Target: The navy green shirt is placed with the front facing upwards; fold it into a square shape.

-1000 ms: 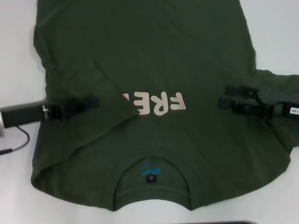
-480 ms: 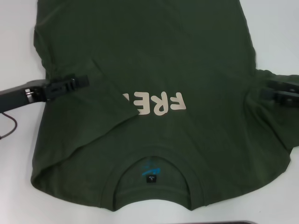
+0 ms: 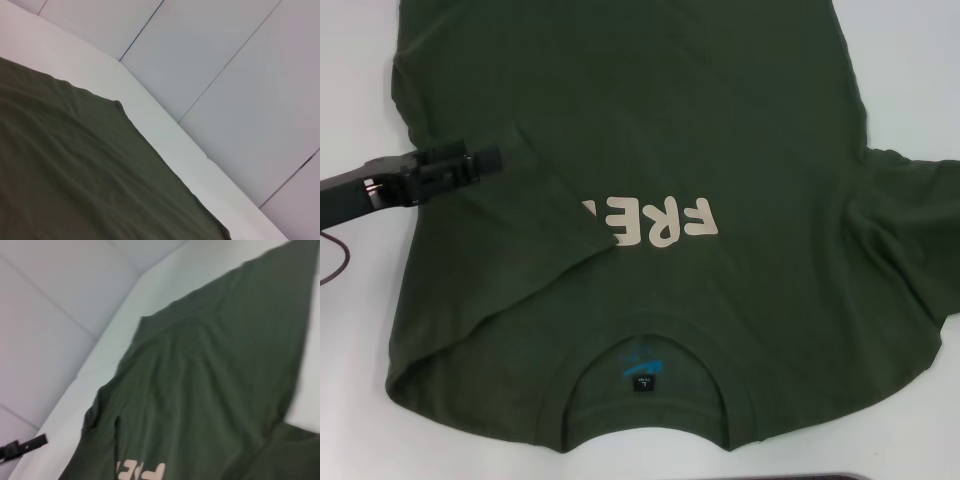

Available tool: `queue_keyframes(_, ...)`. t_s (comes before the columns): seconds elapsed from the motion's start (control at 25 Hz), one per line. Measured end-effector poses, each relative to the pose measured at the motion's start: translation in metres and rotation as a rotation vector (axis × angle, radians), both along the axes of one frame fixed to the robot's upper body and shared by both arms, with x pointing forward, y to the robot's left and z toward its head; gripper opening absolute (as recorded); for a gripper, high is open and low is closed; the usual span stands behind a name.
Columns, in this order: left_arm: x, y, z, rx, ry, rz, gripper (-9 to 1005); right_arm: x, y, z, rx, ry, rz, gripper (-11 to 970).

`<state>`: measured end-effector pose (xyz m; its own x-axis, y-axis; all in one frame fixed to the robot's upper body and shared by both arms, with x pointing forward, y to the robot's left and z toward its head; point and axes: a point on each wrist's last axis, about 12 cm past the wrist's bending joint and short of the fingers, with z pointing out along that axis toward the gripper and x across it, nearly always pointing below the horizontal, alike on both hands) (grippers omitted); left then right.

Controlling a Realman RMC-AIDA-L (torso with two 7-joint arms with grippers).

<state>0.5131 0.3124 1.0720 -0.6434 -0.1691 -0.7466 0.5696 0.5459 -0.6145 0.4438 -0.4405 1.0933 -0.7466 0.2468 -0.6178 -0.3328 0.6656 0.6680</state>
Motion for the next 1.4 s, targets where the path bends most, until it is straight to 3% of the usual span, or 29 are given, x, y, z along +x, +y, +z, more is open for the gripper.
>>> queue_keyframes(0.32,-0.001,-0.003,-0.002,0.017,-0.036,-0.009,885,-0.007,-0.019,-0.002,-0.012,0.084,-0.111,879)
queue_keyframes(0.6,-0.001,-0.005,-0.004,0.012,-0.029,-0.002,885,0.001,-0.021,-0.009,-0.031,0.117,-0.196,878)
queue_keyframes(1.0,0.000,-0.008,-0.006,0.014,-0.024,0.000,886,0.015,-0.003,-0.028,-0.057,0.135,-0.229,879)
queue_keyframes(1.4,-0.001,-0.010,-0.008,0.011,-0.017,-0.001,886,0.021,0.007,-0.032,-0.058,0.147,-0.206,878)
